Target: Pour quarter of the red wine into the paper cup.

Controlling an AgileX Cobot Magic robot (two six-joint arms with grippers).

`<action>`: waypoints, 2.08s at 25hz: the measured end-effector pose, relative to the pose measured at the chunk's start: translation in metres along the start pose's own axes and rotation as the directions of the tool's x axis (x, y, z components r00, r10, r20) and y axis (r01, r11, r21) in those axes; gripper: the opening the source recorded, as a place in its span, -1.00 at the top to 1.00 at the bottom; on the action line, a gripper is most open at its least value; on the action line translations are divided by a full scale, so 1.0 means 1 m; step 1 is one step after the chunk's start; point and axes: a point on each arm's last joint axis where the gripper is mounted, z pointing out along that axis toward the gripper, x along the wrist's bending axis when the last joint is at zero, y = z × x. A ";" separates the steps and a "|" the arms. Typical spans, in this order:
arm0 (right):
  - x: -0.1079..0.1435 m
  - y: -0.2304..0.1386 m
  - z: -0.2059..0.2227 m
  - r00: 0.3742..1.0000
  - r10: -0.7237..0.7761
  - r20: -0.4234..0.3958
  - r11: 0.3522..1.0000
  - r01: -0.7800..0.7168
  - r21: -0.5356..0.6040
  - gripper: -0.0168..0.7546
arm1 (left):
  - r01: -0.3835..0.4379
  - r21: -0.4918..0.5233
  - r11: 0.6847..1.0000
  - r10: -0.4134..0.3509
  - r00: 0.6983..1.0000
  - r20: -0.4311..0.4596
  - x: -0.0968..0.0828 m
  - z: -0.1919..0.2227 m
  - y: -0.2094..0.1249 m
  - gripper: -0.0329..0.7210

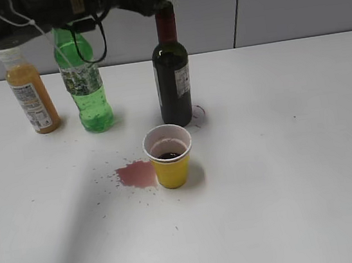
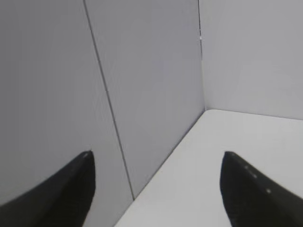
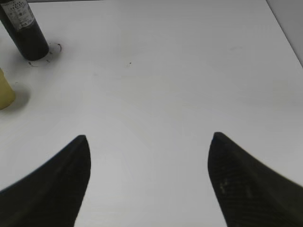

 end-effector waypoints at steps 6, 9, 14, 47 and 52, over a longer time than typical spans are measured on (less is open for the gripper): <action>0.000 0.000 0.000 1.000 0.000 0.000 1.000 0.000 0.000 -0.56 | -0.082 0.095 0.992 0.098 0.980 -0.176 0.017 -0.029 0.058 -0.66; 0.000 0.000 0.000 1.000 0.000 0.000 1.000 0.000 0.000 -0.56 | -0.088 0.228 0.970 0.160 0.935 -0.317 0.029 -0.053 0.080 -0.66; 0.000 0.000 0.000 1.000 0.000 0.000 1.000 0.000 0.000 -0.56 | 0.043 0.450 0.892 0.245 0.790 -0.562 0.046 -0.104 0.106 -0.66; 0.000 0.000 0.000 1.000 0.000 0.000 1.000 0.000 0.000 -0.56 | 0.711 0.555 0.431 -0.116 0.654 -0.748 -0.084 -0.363 0.065 -0.66; 0.000 0.000 0.000 1.000 0.000 0.000 1.000 0.000 0.000 -0.56 | 0.694 0.502 0.516 -0.143 0.648 -0.748 -0.130 -0.382 0.046 -0.66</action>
